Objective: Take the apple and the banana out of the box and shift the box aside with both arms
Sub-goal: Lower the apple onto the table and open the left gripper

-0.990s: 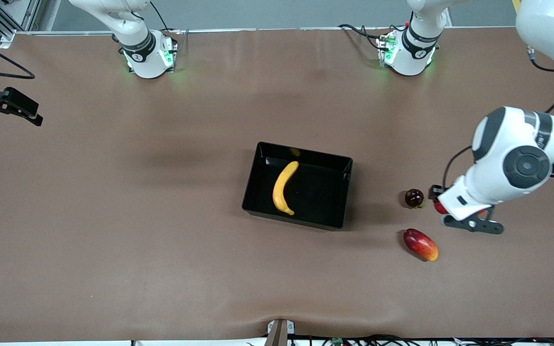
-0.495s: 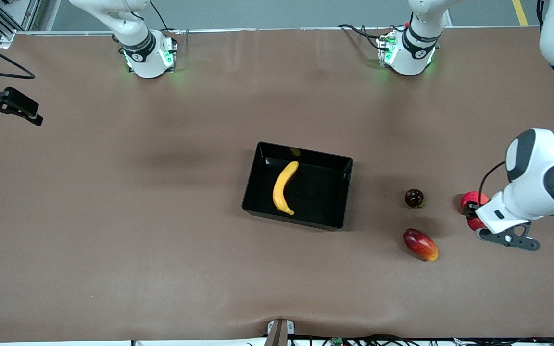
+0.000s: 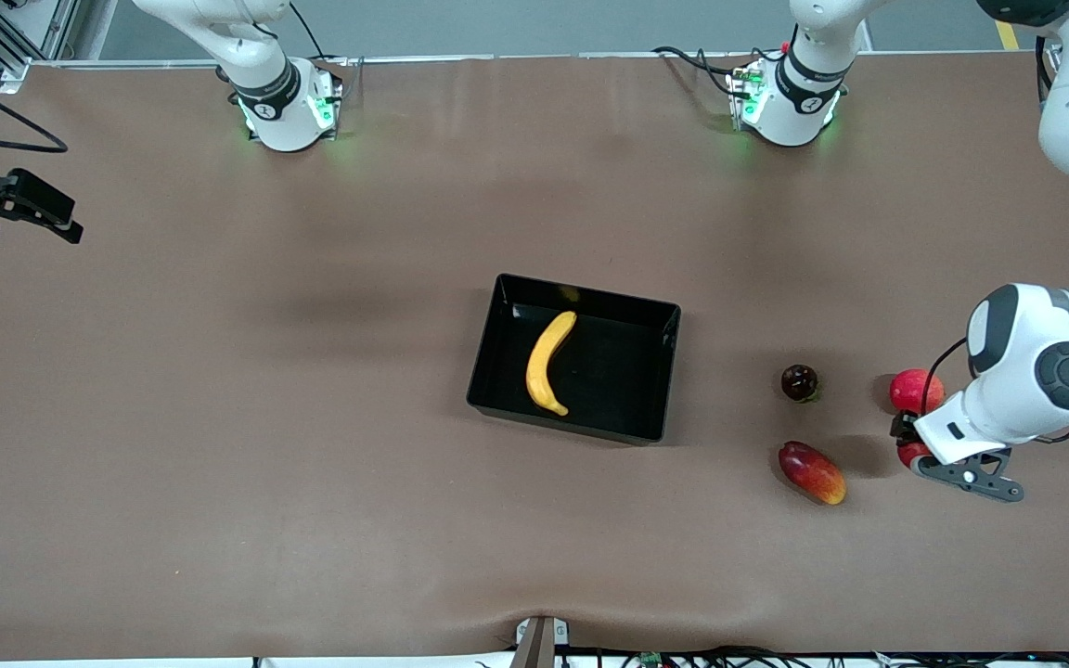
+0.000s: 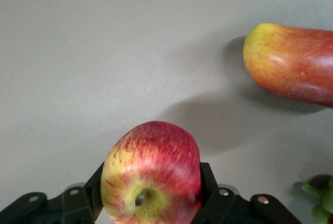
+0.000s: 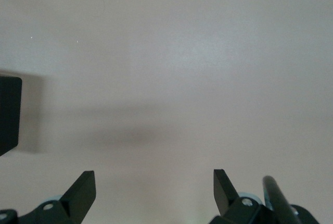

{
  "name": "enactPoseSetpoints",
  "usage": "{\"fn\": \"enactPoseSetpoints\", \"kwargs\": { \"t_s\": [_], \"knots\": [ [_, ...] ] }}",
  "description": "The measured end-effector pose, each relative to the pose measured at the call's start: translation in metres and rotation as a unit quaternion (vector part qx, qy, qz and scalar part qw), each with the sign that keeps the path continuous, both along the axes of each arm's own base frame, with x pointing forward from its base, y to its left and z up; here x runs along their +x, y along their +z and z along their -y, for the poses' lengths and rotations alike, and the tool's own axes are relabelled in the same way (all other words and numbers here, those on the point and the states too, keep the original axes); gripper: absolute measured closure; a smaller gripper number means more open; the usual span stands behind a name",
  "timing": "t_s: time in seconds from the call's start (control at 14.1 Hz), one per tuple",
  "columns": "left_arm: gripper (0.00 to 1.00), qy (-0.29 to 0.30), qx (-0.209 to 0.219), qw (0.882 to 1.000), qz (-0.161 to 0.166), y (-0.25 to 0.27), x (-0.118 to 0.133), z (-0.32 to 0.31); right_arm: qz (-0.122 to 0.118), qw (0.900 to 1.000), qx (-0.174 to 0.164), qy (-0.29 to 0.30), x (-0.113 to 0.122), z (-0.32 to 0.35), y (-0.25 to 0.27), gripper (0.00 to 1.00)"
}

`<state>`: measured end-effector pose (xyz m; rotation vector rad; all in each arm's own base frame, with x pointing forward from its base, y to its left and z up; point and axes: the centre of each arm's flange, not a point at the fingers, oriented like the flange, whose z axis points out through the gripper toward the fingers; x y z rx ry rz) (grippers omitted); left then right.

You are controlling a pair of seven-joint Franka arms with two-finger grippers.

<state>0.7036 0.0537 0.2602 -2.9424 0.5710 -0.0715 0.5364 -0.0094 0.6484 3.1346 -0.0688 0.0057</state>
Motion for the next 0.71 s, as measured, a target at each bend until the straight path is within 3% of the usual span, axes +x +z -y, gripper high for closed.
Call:
{"fn": "enactPoseSetpoints", "kwargs": {
  "t_s": [0.71],
  "knots": [
    [0.29,0.008,-0.032,0.999,0.015,-0.046,0.022,-0.002,0.000,1.000,0.000,0.000,0.000,0.000,0.000,0.00]
  ]
}}
